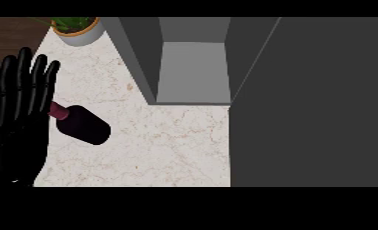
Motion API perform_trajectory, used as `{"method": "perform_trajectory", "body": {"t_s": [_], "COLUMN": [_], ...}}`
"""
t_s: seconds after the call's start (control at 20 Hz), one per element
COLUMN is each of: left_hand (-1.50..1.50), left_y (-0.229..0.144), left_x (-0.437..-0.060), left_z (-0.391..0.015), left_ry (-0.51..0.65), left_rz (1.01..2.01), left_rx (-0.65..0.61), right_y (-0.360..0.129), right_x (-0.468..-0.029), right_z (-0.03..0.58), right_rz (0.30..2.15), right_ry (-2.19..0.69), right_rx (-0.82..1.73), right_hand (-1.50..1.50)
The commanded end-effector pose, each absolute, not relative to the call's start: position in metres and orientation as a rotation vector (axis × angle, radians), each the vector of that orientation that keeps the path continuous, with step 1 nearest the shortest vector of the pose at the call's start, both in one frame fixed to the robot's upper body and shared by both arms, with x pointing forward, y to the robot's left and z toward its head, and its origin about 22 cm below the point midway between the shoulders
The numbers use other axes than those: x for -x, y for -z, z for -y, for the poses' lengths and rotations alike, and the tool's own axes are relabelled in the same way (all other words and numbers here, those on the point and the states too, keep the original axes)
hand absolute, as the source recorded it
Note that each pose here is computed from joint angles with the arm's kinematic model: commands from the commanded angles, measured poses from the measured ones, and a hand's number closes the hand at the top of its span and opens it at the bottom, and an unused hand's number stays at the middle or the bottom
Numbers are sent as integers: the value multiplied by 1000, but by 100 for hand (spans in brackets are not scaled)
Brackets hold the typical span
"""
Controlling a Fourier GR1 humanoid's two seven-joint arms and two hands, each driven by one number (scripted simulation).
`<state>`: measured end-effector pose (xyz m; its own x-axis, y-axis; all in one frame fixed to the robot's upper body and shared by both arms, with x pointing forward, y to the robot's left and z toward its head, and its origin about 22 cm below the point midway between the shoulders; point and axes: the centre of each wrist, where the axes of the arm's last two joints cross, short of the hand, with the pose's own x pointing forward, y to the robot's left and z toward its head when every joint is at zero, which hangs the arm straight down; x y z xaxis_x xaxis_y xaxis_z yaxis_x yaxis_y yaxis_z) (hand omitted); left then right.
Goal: Pick up the wine, place it into the cabinet and close the cabinet
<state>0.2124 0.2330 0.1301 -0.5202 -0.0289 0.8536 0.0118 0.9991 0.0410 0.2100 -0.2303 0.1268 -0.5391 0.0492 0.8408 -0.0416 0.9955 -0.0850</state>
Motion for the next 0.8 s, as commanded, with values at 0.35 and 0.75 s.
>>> {"method": "perform_trajectory", "body": {"t_s": [0.35, 0.75], "left_hand": [-150, -150], "left_y": [-96, -145], "left_x": [-253, -272], "left_z": [-267, -296], "left_ry": [122, 85], "left_rz": [1865, 1809], "left_rx": [485, 560], "right_y": [-118, -132], "right_x": [-177, -147], "right_z": [222, 246], "right_rz": [1955, 1921], "right_ry": [-197, -195], "right_rx": [-192, -208], "right_hand": [-150, -150]}}
